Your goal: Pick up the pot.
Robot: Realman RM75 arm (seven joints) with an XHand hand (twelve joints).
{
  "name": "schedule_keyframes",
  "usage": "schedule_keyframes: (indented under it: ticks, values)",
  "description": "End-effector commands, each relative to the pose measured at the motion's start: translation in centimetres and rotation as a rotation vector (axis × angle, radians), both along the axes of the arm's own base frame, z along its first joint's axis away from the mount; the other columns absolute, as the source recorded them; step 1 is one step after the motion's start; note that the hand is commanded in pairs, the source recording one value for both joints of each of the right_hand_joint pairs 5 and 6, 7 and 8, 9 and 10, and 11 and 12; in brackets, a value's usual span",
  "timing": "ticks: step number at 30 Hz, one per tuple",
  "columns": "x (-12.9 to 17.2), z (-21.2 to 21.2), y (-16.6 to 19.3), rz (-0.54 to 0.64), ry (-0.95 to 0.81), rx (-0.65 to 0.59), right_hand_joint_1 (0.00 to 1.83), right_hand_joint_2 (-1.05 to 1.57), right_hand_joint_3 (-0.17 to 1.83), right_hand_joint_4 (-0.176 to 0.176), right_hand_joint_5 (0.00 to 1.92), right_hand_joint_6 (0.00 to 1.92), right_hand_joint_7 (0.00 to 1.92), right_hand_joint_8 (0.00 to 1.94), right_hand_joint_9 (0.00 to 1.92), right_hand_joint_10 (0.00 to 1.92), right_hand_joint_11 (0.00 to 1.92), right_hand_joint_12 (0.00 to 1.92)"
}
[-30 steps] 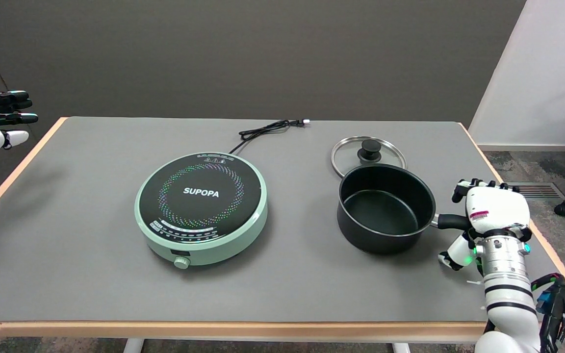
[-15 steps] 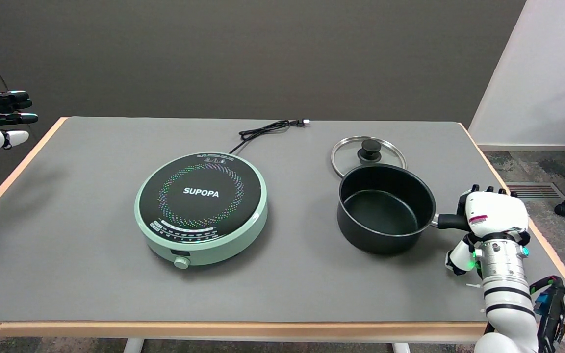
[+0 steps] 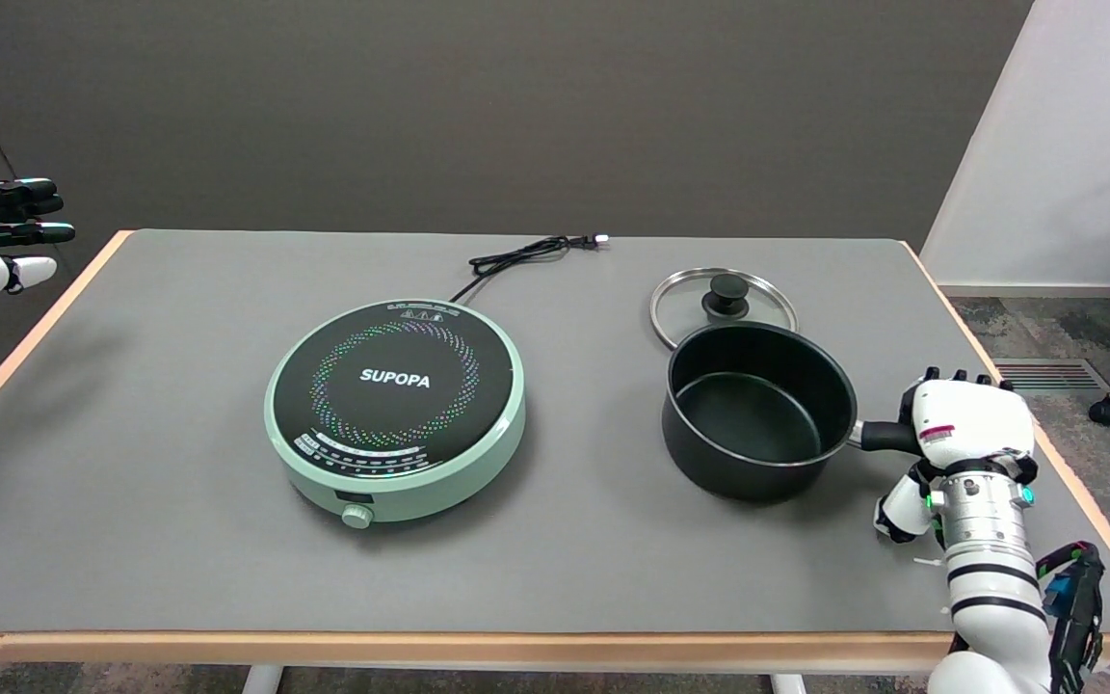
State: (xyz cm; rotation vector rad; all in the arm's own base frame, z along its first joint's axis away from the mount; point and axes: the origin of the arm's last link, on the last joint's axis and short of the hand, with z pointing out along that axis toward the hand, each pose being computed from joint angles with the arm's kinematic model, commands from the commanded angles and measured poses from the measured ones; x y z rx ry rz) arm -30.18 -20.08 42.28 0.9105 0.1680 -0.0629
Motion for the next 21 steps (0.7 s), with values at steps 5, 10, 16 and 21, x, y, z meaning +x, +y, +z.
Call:
schedule_keyframes:
  ticks: [5, 10, 16, 21]
  values:
    - [1.09, 0.32, -1.04, 0.031, 0.013, 0.016, 1.3, -0.43, 1.83, -0.071, 1.31, 1.31, 1.31, 1.31, 1.31, 1.31, 1.31, 1.31]
    - [0.95, 0.43, -0.97, 0.058, -0.039, -0.003, 1.17, 0.01, 1.51, -0.107, 1.64, 1.64, 1.64, 1.64, 1.64, 1.64, 1.64, 1.64]
    - [0.67, 0.5, -0.81, 0.059, -0.046, -0.024, 1.14, 0.19, 1.21, -0.06, 1.81, 1.81, 1.81, 1.81, 1.81, 1.81, 1.81, 1.81]
    - [0.62, 0.37, -0.82, 0.047, -0.029, -0.024, 1.16, 0.12, 1.09, -0.062, 1.8, 1.8, 1.8, 1.8, 1.8, 1.8, 1.8, 1.8]
